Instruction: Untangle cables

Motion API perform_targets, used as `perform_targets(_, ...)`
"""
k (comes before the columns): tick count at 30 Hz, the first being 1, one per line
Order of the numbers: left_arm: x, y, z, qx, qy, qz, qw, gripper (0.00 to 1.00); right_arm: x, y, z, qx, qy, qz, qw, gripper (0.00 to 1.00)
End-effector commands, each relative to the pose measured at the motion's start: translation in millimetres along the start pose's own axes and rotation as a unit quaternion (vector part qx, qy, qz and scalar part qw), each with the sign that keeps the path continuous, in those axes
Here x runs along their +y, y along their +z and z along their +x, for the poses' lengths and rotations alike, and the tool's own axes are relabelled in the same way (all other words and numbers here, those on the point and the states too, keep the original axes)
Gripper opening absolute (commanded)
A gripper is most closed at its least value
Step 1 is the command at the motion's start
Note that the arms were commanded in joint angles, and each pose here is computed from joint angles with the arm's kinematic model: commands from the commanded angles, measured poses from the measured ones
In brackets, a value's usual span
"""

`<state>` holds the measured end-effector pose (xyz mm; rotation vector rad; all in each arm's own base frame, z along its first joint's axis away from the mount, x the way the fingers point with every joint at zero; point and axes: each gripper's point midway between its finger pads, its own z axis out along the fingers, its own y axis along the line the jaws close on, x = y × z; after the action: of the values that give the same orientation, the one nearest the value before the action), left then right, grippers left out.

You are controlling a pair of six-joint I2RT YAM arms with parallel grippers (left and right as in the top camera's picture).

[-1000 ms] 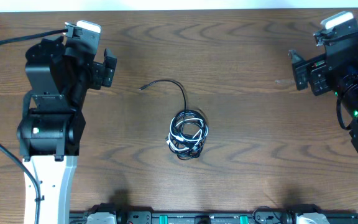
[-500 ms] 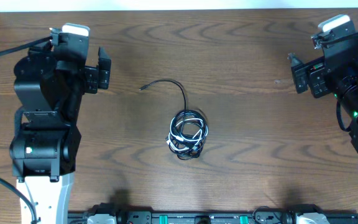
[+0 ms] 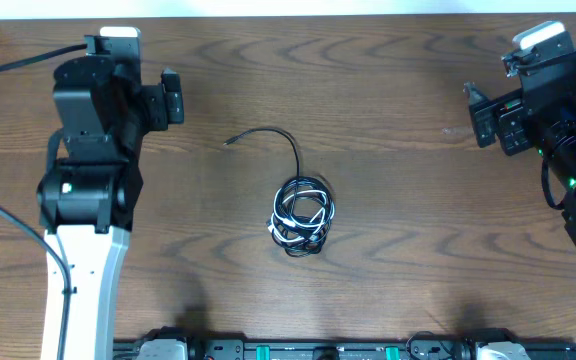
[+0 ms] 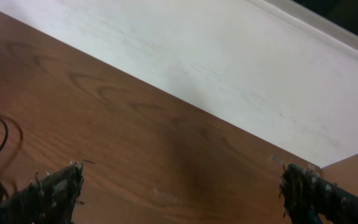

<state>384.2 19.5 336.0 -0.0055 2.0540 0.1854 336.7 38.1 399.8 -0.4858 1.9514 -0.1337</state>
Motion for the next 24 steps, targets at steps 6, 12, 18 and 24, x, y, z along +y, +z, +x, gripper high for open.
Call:
perform_targets(6, 4.7, 1.2, -11.5, -0.016, -0.013, -0.014, 1.000, 0.98, 6.5, 18.8, 5.3, 0.020, 0.005, -0.022, 1.000, 0.99)
perform_targets(12, 2.7, 1.3, -11.3, -0.015, 0.021, -0.009, 1.000, 0.98, 13.3, 40.2, 19.4, 0.052, 0.008, -0.041, 0.998, 0.99)
perform_targets(18, -5.8, 0.8, -12.4, -0.019, 0.021, 0.016, 0.999, 0.98, 23.4, 50.3, 23.6, 0.059, 0.012, -0.069, 0.996, 0.99)
perform_targets(24, -9.8, -0.2, -19.6, -0.034, 0.020, 0.028, 0.999, 0.93, 45.5, 46.4, 13.7, 0.033, 0.020, -0.135, 0.990, 0.99)
